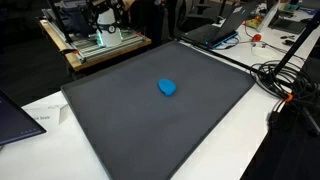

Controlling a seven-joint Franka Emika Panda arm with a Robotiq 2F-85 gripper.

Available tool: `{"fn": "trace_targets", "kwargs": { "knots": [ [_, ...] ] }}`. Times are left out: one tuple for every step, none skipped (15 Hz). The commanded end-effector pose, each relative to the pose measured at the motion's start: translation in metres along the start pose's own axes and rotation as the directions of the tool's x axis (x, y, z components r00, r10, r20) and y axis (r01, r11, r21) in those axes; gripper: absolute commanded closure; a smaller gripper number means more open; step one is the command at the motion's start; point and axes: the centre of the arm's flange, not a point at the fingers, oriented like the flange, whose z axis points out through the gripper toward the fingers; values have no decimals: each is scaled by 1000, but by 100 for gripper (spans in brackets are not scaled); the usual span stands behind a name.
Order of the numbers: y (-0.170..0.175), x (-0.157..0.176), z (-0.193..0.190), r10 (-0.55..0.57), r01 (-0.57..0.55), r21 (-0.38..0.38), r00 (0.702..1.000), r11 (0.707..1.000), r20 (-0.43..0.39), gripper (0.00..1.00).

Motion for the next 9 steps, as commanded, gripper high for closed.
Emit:
{"fn": "trace_targets", "kwargs": {
  "knots": [
    [0,0,0,0,0,0,1000,1000,0,0],
    [0,0,0,0,0,0,1000,1000,0,0],
    [0,0,0,0,0,0,1000,1000,0,0],
    [0,0,0,0,0,0,1000,1000,0,0],
    [0,0,0,0,0,0,1000,1000,0,0],
    [0,0,0,0,0,0,1000,1000,0,0],
    [0,0,0,0,0,0,1000,1000,0,0],
    [0,0,0,0,0,0,1000,1000,0,0],
    [-16,-5,-1,-23,23,-28,1000,999,-7,0]
  ]
}}
